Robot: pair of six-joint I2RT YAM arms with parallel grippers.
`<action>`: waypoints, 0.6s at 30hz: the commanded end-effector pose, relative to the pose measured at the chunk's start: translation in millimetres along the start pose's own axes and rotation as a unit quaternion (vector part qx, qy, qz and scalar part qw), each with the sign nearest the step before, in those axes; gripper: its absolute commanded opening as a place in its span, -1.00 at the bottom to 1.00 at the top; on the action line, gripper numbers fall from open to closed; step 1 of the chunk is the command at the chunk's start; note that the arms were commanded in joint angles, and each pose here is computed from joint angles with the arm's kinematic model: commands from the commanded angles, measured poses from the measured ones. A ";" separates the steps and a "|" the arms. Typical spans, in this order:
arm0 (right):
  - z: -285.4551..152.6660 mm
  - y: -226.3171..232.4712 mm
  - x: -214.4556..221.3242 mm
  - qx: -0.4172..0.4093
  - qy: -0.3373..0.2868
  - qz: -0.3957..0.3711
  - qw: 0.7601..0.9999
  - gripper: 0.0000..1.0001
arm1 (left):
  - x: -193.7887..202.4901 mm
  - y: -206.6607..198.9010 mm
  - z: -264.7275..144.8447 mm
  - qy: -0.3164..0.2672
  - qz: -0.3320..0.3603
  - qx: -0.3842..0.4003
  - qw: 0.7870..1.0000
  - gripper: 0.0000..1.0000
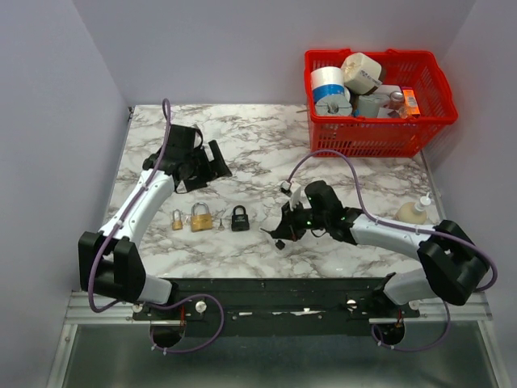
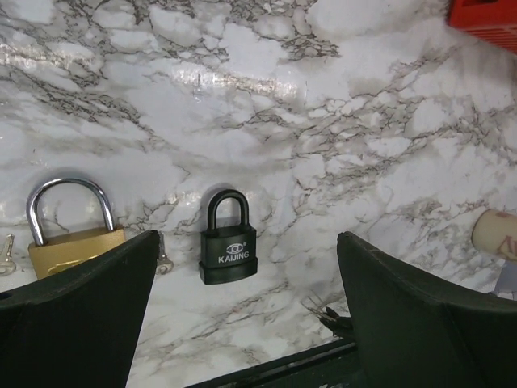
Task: Lock with the key
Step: Place the key at the center of the board.
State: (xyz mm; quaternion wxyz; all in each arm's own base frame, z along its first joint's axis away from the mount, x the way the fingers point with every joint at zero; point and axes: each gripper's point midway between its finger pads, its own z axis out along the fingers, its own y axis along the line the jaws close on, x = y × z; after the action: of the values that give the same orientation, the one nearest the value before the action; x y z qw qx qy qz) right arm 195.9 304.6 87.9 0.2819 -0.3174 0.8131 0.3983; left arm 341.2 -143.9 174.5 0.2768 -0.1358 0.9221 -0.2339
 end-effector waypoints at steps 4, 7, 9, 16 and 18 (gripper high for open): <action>19.3 12.6 -12.7 -0.043 -0.019 0.016 0.999 -0.99 | 16.2 13.8 -15.0 -0.009 -0.005 0.014 1.000 0.97; 28.2 10.6 -24.3 -0.042 -0.028 0.027 0.998 -0.99 | 17.8 19.3 -16.0 -0.011 -0.011 0.011 1.000 0.97; 36.5 6.6 -25.9 -0.041 -0.028 0.033 0.998 -0.99 | 17.0 20.3 -16.0 -0.012 -0.013 0.010 1.000 0.97; 59.2 -6.9 -36.9 -0.026 -0.026 0.042 0.998 -0.99 | 12.7 27.4 -16.7 -0.015 -0.022 0.002 1.000 0.97; 63.8 -11.1 -39.3 -0.017 -0.027 0.049 0.998 -0.99 | 12.8 30.0 -16.4 -0.015 -0.027 0.000 1.000 0.97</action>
State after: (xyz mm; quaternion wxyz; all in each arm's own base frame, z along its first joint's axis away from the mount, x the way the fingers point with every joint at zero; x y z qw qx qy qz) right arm 225.7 349.9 70.6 0.2552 -0.2818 0.8181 0.4314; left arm 316.1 -119.7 160.3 0.2751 -0.1621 0.9194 -0.2298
